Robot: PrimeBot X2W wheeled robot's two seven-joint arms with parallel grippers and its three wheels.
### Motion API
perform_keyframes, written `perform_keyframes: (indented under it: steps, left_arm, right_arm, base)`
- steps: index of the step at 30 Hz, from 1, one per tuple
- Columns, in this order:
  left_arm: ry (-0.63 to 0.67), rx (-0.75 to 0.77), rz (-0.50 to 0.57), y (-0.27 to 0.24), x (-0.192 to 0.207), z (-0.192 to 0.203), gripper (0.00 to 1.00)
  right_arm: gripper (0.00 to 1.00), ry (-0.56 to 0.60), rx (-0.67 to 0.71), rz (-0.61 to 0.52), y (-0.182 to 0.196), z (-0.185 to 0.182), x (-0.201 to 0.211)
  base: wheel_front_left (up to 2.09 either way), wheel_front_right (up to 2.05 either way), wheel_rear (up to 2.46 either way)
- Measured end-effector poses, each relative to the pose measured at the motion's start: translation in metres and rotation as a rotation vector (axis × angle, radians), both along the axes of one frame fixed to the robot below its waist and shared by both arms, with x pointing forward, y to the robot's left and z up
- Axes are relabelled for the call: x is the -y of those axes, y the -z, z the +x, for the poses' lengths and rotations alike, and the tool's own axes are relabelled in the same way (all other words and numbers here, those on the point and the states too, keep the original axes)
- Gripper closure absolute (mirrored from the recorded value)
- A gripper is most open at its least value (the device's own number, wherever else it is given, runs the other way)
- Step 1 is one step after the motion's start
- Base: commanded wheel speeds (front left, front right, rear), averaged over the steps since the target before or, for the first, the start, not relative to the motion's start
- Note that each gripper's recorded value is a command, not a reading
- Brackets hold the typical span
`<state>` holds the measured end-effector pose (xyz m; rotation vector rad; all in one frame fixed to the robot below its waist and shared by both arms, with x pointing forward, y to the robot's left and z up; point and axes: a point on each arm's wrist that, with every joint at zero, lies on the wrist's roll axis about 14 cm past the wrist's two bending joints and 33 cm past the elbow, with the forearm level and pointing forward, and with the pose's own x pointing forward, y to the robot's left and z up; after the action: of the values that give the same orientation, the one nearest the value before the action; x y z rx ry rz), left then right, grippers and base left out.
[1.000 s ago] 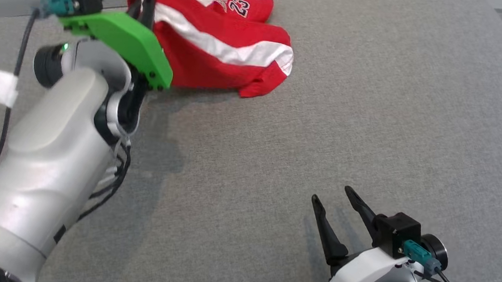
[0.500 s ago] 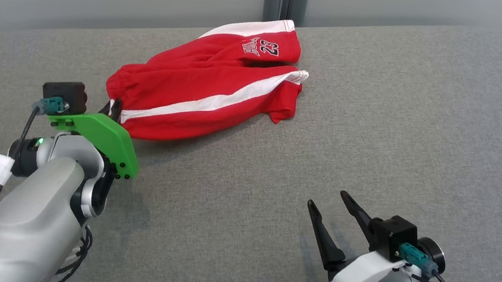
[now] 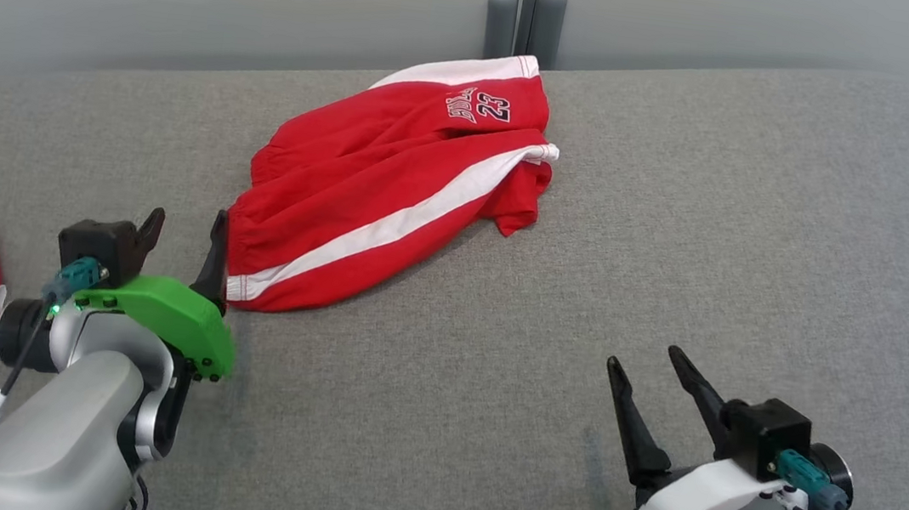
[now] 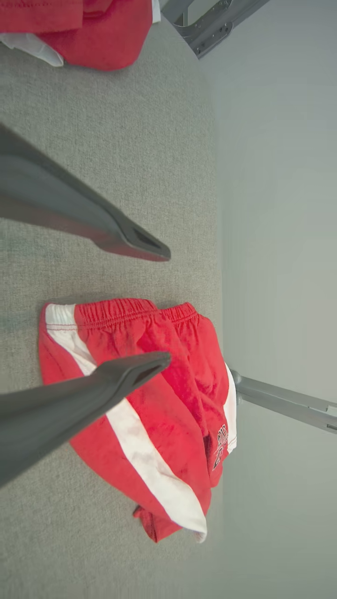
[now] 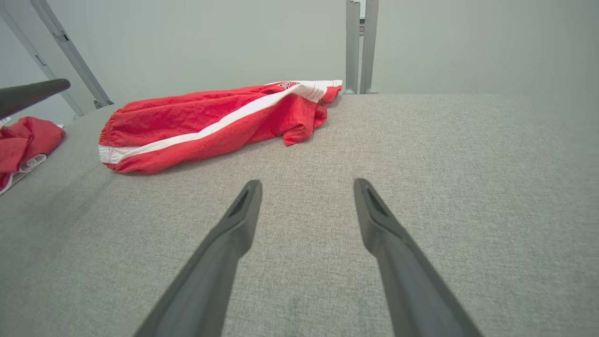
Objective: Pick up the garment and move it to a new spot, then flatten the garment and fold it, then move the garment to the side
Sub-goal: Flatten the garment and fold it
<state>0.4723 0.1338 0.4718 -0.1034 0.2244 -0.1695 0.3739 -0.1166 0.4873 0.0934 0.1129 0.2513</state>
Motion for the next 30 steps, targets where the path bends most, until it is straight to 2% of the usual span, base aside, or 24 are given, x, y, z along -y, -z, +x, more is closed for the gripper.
perform_keyframes:
  steps: [5,9,15,20,30]
  left_arm:
    - [-0.066,0.064,-0.101,-0.015,-0.005,-0.019,0.0]
    - [-0.099,0.182,-0.147,-0.044,-0.008,-0.035,0.0]
    - [-0.148,0.3,-0.183,-0.067,-0.012,-0.066,0.0]
    - [-0.167,0.354,-0.148,-0.073,-0.015,-0.088,0.0]
    - [-0.104,0.282,-0.1,-0.039,-0.008,-0.119,0.0]
  right_arm:
    - [0.0,0.055,0.07,0.063,-0.016,0.003,0.015]
    - [0.0,0.107,0.109,0.147,-0.025,0.007,0.029]
    - [0.0,0.098,0.114,0.152,-0.024,0.006,0.025]
    - [0.0,0.108,0.16,0.142,-0.031,0.003,0.028]
    - [0.0,0.114,0.182,0.076,-0.028,-0.006,0.033]
  base:
    - [0.0,0.0,0.0]
    - [0.0,0.0,0.0]
    - [0.0,0.0,0.0]
    - [0.0,0.0,0.0]
    - [0.0,0.0,0.0]
